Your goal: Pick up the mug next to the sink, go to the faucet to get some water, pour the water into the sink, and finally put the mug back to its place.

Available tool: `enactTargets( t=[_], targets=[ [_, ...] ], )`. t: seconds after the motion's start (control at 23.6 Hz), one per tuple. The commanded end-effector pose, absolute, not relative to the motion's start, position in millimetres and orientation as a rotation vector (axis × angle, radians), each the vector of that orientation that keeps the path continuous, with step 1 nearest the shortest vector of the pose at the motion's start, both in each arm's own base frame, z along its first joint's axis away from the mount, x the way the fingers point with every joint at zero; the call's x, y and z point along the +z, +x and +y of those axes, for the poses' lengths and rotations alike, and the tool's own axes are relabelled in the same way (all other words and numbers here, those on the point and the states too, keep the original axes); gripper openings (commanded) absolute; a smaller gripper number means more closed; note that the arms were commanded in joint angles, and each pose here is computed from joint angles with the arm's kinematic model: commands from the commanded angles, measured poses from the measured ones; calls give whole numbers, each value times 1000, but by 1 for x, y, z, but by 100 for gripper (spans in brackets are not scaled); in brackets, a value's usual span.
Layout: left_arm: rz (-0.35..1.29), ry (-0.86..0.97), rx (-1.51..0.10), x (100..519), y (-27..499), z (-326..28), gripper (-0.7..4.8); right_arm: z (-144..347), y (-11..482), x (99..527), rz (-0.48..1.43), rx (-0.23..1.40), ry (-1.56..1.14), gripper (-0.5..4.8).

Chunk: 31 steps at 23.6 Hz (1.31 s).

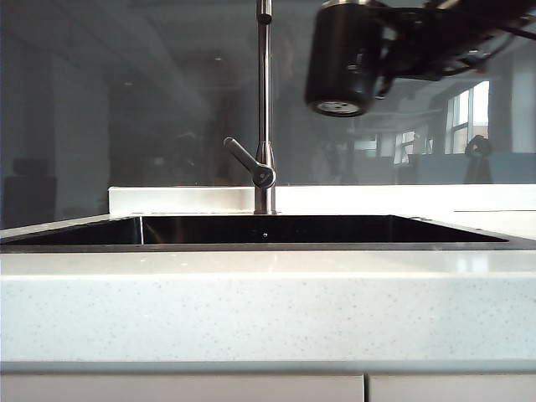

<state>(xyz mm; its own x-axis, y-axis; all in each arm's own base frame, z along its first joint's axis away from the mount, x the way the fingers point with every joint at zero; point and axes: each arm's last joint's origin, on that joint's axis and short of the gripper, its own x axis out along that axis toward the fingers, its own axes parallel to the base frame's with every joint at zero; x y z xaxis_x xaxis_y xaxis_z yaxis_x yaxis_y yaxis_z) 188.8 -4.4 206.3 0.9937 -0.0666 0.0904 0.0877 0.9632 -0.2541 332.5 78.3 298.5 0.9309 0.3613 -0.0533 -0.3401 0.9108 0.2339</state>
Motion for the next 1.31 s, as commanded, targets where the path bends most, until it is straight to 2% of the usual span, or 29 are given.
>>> enactTargets(
  t=[0.04, 0.25, 0.34, 0.42, 0.47, 0.55, 0.68, 0.72, 0.8, 1.31],
  targets=[
    [-82, -250, -202, 212, 242, -9, -5, 101, 353, 316, 45, 416, 202, -2],
    [-56, -238, -487, 204, 355, -18, -1, 132, 394, 319, 90, 435, 194, -1],
    [-56, -230, -571, 201, 384, -21, 2, 139, 404, 321, 91, 442, 193, -2],
    [-63, -224, -618, 197, 409, -23, 42, 143, 410, 324, 77, 448, 195, -2],
    [-66, -232, -643, 191, 432, -24, 104, 149, 416, 326, 67, 455, 196, -2],
    [-68, -248, -690, 184, 457, -26, 172, 154, 423, 332, 43, 455, 198, -2],
    [-57, -317, -850, 174, 501, -33, 313, 160, 426, 344, 3, 461, 203, -2],
    [-54, -346, -890, 172, 513, -37, 388, 160, 426, 347, -10, 462, 205, -2],
    [-57, -370, -931, 172, 524, -46, 446, 160, 426, 349, -16, 463, 206, -2],
    [-152, -335, -1055, 198, 543, -95, 450, 158, 426, 348, 2, 457, 203, -2]
  ],
)
